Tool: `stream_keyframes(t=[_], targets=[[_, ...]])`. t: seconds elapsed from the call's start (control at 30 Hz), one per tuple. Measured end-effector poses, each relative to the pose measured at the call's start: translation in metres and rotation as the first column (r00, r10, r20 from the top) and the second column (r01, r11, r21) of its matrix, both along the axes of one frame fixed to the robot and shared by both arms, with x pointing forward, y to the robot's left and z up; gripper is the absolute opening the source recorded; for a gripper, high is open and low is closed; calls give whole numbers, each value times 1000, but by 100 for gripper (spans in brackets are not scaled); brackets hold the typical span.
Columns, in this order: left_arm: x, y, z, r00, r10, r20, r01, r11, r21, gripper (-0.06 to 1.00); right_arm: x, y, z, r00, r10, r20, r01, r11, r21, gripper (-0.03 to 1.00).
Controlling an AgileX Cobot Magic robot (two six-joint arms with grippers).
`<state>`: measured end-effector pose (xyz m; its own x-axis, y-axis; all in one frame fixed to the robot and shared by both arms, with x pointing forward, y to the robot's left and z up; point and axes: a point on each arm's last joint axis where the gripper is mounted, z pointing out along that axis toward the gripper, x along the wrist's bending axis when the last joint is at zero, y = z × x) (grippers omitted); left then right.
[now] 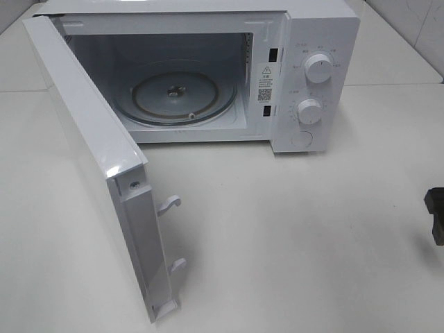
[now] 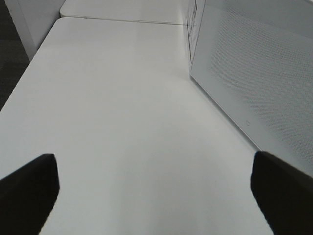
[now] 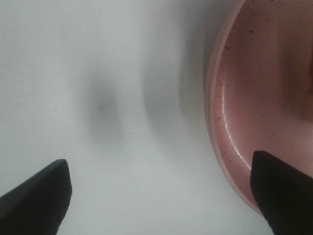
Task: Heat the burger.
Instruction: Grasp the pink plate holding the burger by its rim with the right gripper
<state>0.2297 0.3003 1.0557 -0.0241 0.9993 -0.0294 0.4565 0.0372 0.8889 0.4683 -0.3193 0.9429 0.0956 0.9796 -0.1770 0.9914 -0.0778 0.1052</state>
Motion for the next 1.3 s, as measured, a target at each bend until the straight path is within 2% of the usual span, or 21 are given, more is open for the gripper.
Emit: stream_keyframes(t=[0.4,0.93,1.3], targets=[[0,0,0,1000,0,0,0,1000,0,99,26,-9,-6,999,9,-52,-9,1000,-8,93],[0,0,0,1000,0,0,0,1000,0,99,34,-53,-37,986,-131,-103,134,991,26,86],[0,0,0,1000,0,0,0,1000,0,99,40,-56,-59,985,-126,-118,133,990,51,83]])
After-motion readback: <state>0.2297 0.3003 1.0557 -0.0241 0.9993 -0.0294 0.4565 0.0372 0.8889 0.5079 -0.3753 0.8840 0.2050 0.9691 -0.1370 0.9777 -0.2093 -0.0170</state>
